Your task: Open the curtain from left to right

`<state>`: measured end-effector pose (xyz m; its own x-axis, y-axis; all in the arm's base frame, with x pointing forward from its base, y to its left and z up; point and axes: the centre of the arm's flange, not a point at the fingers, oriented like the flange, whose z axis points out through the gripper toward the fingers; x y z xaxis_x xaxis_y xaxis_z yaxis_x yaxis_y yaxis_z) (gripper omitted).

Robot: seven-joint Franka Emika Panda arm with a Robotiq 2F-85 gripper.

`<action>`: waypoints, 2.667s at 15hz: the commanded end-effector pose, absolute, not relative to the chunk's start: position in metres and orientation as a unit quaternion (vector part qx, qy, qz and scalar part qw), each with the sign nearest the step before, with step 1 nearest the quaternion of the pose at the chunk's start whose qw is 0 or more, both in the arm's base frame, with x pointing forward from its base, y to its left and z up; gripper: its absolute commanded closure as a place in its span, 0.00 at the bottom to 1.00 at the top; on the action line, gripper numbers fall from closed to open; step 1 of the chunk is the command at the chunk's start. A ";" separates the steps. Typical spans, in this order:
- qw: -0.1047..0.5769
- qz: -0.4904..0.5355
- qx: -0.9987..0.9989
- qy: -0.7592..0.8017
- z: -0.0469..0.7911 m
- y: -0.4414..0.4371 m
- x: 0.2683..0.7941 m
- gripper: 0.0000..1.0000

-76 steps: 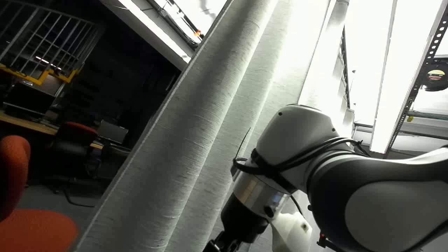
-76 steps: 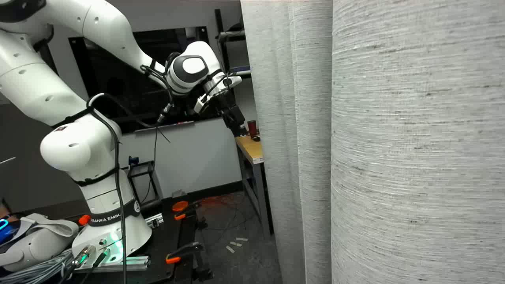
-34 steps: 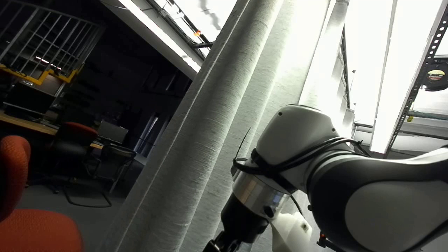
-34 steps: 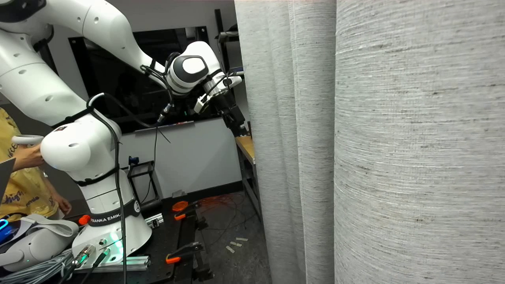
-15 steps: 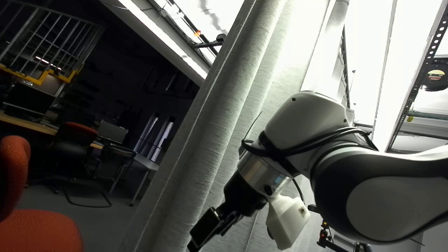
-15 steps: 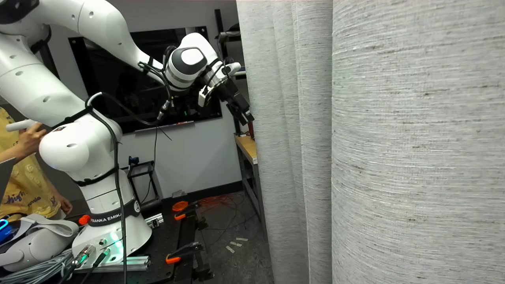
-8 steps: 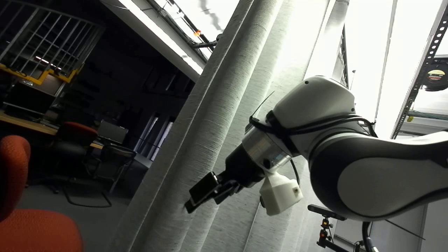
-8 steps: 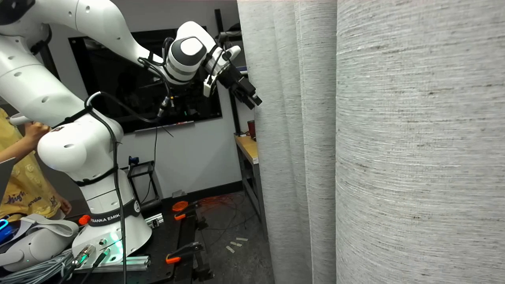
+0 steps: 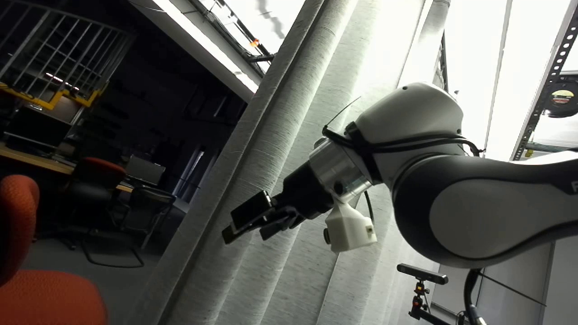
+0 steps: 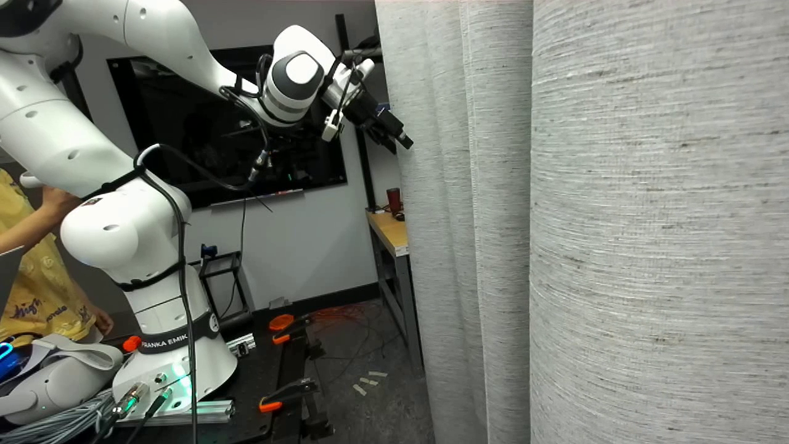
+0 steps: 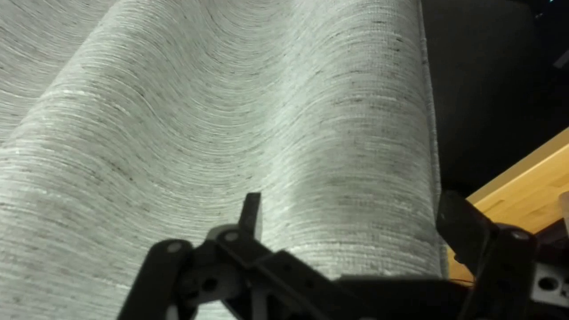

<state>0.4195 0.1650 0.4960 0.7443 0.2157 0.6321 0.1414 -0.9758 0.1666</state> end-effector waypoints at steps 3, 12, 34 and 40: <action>0.028 0.354 0.925 0.134 0.506 0.188 0.428 0.00; 0.043 0.423 0.901 0.091 0.549 0.183 0.455 0.01; 0.062 0.444 0.884 0.131 0.548 0.135 0.485 0.99; 0.088 0.441 0.885 0.116 0.548 0.095 0.471 0.99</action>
